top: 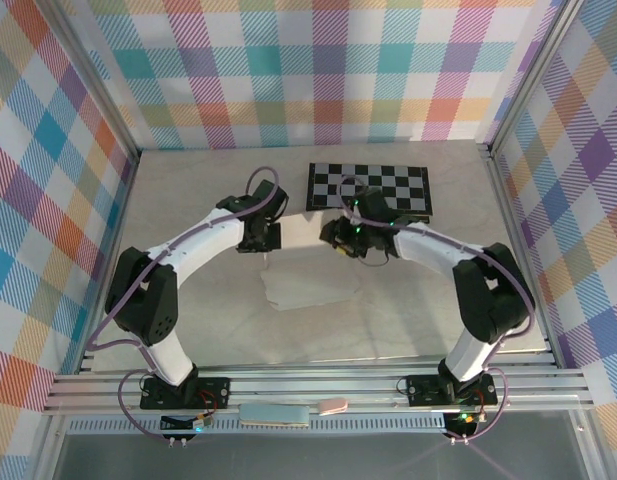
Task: Fold the paper box
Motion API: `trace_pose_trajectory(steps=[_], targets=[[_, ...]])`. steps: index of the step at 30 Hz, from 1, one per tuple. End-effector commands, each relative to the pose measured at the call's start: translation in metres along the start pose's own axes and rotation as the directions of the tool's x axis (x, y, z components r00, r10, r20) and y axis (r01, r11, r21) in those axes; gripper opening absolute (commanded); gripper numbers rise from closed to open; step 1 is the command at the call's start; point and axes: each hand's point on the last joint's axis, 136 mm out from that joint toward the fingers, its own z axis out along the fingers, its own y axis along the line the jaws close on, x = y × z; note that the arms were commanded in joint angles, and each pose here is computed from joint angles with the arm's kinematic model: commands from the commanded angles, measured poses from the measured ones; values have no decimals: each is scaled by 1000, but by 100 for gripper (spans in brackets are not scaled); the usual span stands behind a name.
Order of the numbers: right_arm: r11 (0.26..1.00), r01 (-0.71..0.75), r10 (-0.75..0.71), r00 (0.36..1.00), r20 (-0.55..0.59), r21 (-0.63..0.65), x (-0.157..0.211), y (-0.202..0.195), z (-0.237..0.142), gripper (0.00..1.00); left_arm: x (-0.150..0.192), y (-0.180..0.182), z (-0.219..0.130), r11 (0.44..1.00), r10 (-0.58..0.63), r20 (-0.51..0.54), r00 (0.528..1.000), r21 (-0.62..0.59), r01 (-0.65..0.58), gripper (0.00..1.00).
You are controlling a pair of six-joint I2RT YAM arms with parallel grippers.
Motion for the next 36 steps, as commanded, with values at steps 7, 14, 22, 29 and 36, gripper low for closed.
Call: trace_pose_trajectory(steps=[7,14,22,29,36], targets=[[933,224,-161,960,231,-281,-101,66,-168,43,-59,-36,-43,923,35,-23,999,385,-23,0],[911,233,-180,967,181,-340,-124,28,-176,34,-73,-54,-50,808,75,-84,994,590,-11,0],[846,303,-286,952,105,-438,-115,27,-159,35,-71,-66,-46,764,117,-116,986,645,-15,0],[815,331,-329,940,90,-475,-102,34,-156,35,-68,-67,-45,756,129,-137,982,654,-8,0],[818,346,-354,933,73,-459,-90,36,-147,35,-66,-67,-44,758,128,-146,981,652,-2,0]])
